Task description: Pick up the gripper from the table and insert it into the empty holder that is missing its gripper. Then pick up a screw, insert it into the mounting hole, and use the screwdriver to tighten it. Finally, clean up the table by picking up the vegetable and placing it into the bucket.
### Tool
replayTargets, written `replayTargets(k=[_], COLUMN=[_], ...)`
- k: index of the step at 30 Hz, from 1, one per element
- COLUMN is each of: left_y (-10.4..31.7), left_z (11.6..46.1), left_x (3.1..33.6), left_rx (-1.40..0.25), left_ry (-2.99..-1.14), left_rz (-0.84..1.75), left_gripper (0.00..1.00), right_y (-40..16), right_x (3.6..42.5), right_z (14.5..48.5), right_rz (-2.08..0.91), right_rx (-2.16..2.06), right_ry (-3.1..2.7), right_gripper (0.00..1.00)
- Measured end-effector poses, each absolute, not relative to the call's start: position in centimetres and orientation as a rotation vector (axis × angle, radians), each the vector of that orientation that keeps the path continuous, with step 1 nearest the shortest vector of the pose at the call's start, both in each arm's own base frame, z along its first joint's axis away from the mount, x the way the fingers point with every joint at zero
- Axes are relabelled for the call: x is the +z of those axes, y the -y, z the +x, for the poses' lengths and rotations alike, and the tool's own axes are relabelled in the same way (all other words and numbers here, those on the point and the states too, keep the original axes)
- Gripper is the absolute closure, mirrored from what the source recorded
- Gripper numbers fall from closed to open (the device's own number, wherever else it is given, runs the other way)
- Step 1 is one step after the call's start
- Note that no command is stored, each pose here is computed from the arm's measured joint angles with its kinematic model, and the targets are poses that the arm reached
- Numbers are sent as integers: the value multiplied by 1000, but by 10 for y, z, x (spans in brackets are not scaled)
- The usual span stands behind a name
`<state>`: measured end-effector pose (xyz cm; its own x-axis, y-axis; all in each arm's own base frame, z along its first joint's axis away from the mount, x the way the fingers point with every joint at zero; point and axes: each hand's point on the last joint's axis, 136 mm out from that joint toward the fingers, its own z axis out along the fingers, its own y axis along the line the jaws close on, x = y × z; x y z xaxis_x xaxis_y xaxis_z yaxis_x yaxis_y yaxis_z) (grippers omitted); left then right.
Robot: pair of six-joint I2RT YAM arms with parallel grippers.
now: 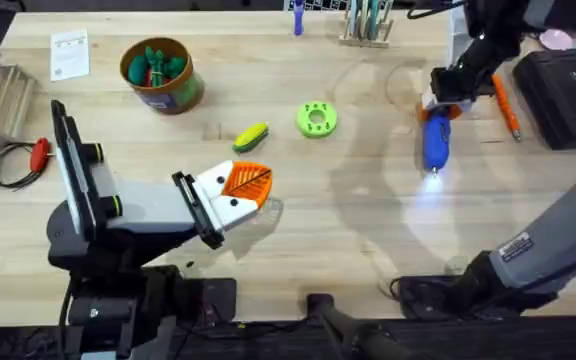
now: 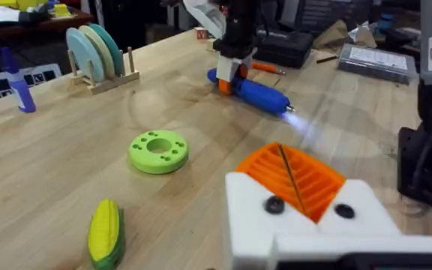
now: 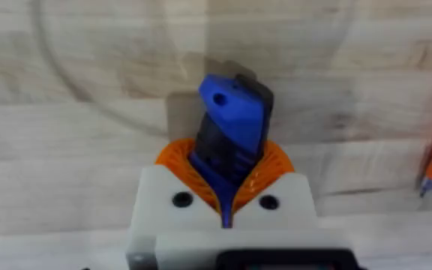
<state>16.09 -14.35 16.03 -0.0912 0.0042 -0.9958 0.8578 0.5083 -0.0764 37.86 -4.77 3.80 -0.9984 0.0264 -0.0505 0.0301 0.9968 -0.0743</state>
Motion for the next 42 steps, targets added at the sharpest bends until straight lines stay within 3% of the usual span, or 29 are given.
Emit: replayTargets(k=[3, 7, 13, 18, 23, 31, 42], left_y=[143, 143, 143, 143, 143, 143, 143], left_z=[161, 161, 161, 161, 161, 161, 161], left_x=[160, 160, 160, 160, 160, 160, 160], left_rx=[-852, -852, -851, -851, -851, -851, -851], left_ry=[-1498, -1498, -1498, -1498, -1498, -1498, -1498], left_rz=[783, 783, 783, 783, 783, 783, 783], left_gripper=[991, 991, 991, 991, 991, 991, 991], right_y=[43, 21, -14, -46, -82, -129, -184], right_x=[51, 120, 227, 299, 344, 375, 357], right_z=[379, 414, 433, 424, 408, 388, 382], right_rz=[44, 14, -24, -58, -133, -253, -362], right_rx=[-115, -111, -62, 32, 201, 381, 663], right_ry=[-3103, -2907, -2592, -2376, -2238, -2117, -1911], right_gripper=[978, 978, 978, 978, 978, 978, 978])
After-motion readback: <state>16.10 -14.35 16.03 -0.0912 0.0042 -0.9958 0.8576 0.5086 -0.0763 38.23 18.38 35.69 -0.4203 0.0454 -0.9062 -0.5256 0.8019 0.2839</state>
